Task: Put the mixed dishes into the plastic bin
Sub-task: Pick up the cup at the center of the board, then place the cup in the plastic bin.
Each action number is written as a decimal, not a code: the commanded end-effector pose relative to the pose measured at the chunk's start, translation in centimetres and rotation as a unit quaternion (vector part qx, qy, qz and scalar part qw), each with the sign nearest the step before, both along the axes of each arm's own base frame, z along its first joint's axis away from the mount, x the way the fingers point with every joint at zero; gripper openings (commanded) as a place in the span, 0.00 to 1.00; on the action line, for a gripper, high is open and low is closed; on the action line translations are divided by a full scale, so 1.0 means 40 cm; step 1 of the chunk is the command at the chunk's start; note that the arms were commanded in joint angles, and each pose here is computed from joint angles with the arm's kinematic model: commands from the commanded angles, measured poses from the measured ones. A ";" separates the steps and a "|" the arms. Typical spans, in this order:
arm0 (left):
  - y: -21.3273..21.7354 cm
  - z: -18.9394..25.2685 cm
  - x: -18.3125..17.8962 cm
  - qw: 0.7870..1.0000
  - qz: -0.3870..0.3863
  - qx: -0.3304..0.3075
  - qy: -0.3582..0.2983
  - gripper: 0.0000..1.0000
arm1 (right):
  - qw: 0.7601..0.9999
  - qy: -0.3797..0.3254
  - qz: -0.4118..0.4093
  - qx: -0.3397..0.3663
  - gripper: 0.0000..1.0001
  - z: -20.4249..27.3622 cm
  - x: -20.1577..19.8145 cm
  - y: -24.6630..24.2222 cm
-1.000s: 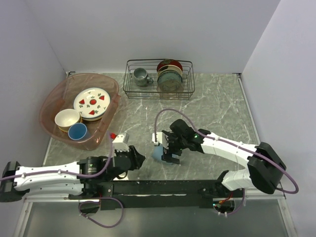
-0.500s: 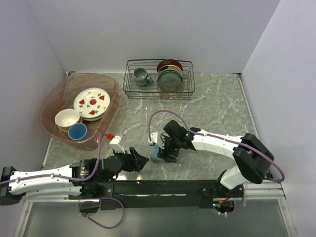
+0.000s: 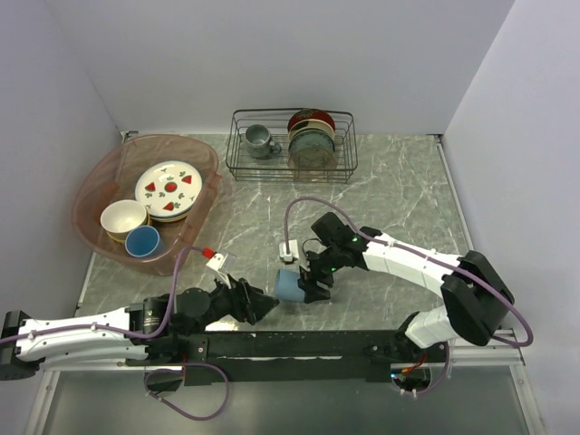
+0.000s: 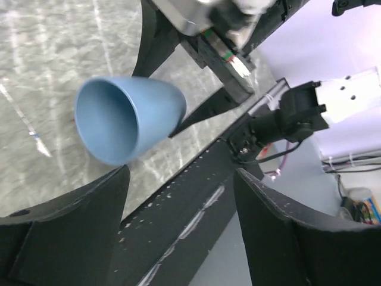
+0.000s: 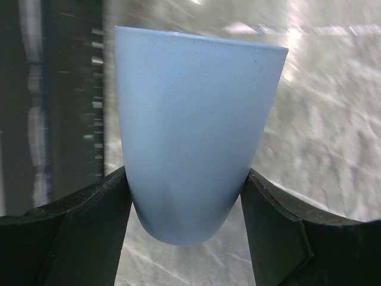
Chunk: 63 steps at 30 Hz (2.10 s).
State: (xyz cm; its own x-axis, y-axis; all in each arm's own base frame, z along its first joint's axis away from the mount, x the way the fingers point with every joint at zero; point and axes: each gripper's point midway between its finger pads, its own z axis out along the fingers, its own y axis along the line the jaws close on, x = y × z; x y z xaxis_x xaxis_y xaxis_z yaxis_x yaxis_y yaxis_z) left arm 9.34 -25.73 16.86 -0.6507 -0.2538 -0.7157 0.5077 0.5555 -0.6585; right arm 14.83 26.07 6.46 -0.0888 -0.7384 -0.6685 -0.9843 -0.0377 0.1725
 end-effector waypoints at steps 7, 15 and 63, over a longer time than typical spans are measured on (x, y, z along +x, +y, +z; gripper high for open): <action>-0.078 0.047 -0.013 0.999 -0.041 -0.021 -0.012 0.63 | 0.989 0.026 0.096 0.106 0.02 0.125 -0.075 0.026; -0.127 0.071 -0.042 0.995 -0.092 -0.032 -0.014 0.59 | 0.986 0.034 0.103 0.124 0.02 0.144 -0.078 0.023; 0.532 0.365 0.456 0.821 0.534 0.197 0.042 0.01 | 0.971 -0.128 -0.138 0.146 1.00 0.268 0.168 -0.151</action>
State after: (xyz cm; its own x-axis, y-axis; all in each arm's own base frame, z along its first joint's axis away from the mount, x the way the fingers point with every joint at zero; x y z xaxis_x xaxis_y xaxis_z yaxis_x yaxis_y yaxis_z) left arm 26.43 -7.49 29.03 -0.3237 -0.4543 -0.8300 -0.3959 0.8617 -0.3172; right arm 21.11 20.06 16.47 -0.1005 -0.4981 -0.8613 -0.9759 0.2179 -0.0121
